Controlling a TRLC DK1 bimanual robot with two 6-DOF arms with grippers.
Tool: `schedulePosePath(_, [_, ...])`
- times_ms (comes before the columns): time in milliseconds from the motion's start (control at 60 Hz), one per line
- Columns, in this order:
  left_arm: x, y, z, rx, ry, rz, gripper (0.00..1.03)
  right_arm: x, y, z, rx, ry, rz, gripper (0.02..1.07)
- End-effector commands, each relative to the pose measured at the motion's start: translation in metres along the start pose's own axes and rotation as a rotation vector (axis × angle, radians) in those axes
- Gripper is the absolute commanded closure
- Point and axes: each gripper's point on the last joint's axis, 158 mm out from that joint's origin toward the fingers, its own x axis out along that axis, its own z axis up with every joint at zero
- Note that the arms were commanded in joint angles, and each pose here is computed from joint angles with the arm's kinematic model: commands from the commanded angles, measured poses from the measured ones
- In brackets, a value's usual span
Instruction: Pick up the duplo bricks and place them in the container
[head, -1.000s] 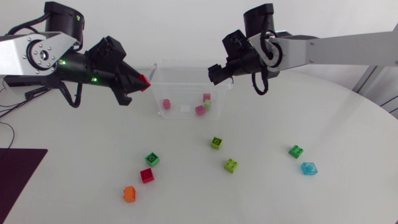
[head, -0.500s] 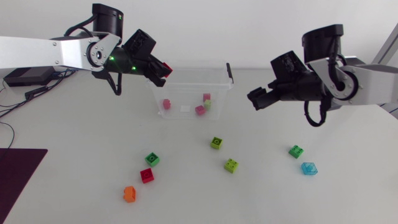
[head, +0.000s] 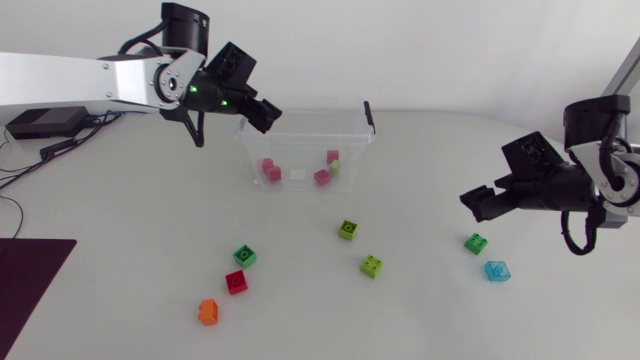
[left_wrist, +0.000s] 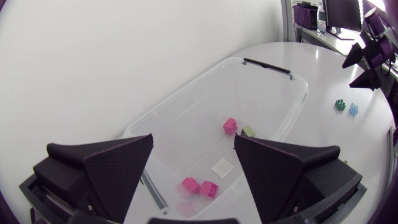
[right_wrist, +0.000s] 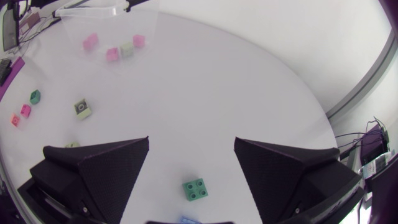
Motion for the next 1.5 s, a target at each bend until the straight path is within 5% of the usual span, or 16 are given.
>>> schedulePosePath(0, [-0.038,0.015,0.015,-0.025,-0.033,0.047,0.06,0.012,-0.001,-0.031,-0.007,0.080,0.025,0.08])
schedulePosePath(350, [-0.133,-0.042,-0.063,0.109,0.170,-0.051,0.06,0.037,-0.015,-0.094,-0.033,0.228,0.086,0.08])
schedulePosePath(800, [-0.186,-0.141,-0.201,0.231,0.425,-0.302,0.06,0.065,-0.003,-0.132,-0.106,0.310,0.162,0.17])
schedulePosePath(1000, [-0.193,-0.163,-0.231,0.279,0.461,-0.390,0.07,0.076,-0.004,-0.134,-0.140,0.314,0.167,0.53])
schedulePosePath(1083, [-0.193,-0.170,-0.241,0.291,0.492,-0.433,0.07,0.078,-0.003,-0.126,-0.170,0.317,0.169,0.76])
schedulePosePath(1483, [-0.209,-0.212,-0.274,0.403,0.575,-0.645,0.07,0.029,0.009,-0.066,-0.317,0.353,0.185,0.80])
